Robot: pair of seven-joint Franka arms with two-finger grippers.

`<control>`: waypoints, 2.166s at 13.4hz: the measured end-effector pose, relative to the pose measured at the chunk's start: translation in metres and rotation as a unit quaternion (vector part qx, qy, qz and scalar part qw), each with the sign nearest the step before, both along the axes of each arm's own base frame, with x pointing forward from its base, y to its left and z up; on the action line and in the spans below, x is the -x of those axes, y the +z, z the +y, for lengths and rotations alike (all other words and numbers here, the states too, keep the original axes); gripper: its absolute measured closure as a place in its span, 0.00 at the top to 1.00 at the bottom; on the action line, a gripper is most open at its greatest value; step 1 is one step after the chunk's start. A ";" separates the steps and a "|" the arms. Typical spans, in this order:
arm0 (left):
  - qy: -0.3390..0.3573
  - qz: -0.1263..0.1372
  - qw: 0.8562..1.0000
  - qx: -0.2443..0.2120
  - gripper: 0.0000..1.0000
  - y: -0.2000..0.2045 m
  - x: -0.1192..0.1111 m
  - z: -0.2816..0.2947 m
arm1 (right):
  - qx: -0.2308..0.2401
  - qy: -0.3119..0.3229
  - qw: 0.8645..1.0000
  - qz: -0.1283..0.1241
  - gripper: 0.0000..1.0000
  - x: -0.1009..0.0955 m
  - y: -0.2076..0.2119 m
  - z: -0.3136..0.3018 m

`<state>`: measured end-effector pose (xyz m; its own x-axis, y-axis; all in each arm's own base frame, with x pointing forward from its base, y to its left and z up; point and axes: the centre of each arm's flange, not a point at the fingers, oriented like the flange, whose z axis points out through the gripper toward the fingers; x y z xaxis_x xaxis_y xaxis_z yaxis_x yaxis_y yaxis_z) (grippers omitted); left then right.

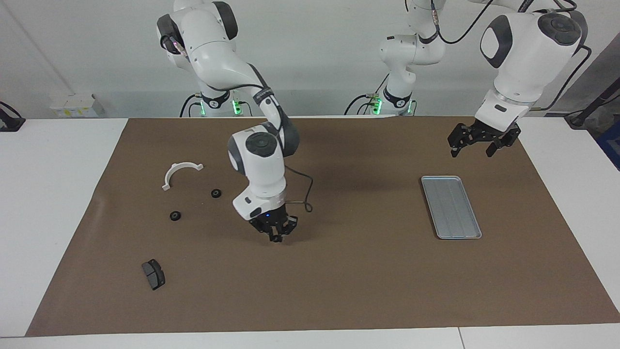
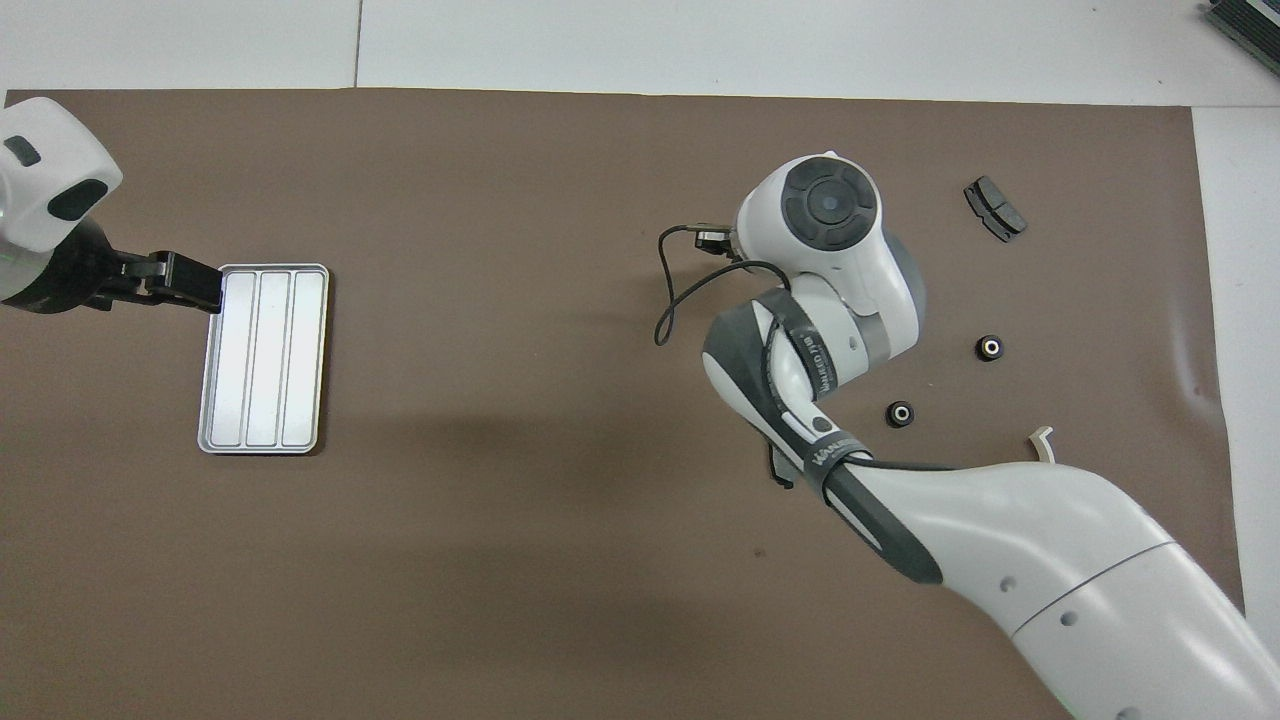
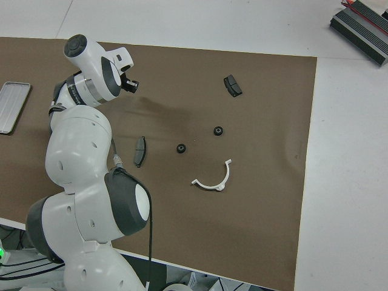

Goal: Place bearing gear from tray to pile

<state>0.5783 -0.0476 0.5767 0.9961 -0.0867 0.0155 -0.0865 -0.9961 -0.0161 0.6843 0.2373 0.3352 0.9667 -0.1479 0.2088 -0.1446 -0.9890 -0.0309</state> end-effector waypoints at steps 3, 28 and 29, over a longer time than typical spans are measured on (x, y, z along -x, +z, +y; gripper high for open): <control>0.005 -0.002 1.000 0.000 1.00 0.002 0.001 0.005 | 0.015 0.009 1.000 0.012 0.24 -0.019 -0.010 -0.085; 0.009 -0.004 1.000 0.000 1.00 0.005 0.001 0.011 | 0.009 -0.016 0.998 0.054 1.00 0.064 0.218 -0.179; 0.009 -0.004 1.000 0.000 1.00 0.005 0.001 0.011 | 0.010 -0.008 0.998 0.057 1.00 0.074 0.232 -0.181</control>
